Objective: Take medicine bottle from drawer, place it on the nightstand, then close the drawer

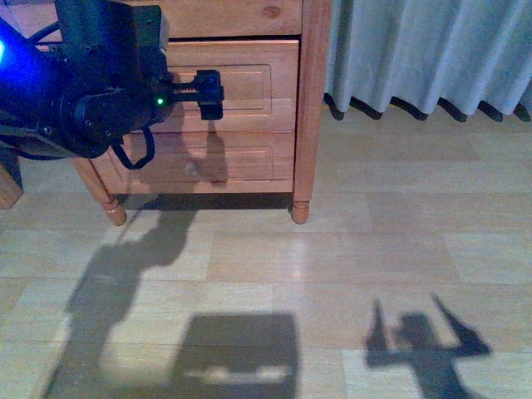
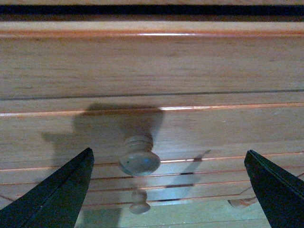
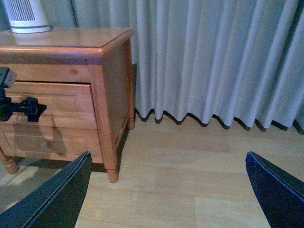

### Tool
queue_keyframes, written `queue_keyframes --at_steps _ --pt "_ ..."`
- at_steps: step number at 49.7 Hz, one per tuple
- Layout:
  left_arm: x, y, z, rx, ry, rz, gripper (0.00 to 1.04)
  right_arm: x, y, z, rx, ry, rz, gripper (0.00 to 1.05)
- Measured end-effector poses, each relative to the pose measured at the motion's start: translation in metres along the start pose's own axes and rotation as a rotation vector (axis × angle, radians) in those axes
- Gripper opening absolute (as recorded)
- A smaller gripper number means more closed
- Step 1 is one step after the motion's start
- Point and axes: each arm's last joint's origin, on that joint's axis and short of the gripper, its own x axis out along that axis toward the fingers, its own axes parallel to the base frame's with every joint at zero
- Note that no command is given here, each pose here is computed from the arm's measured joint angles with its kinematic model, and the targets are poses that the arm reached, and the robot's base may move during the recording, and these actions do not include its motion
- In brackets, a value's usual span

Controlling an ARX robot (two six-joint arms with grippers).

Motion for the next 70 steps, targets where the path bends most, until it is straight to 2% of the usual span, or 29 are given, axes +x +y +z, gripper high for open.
queue_keyframes --at_steps 18,46,70 --pt "0.011 0.003 -0.004 0.04 0.056 -0.009 0.98 0.0 0.0 0.0 0.0 0.0 0.0 0.98" --pt "0.019 0.012 -0.002 0.046 0.062 0.024 0.98 0.0 0.0 0.0 0.0 0.0 0.0 0.98" --pt "0.019 0.007 -0.001 0.015 0.045 0.066 0.3 0.0 0.0 0.0 0.0 0.0 0.0 0.98"
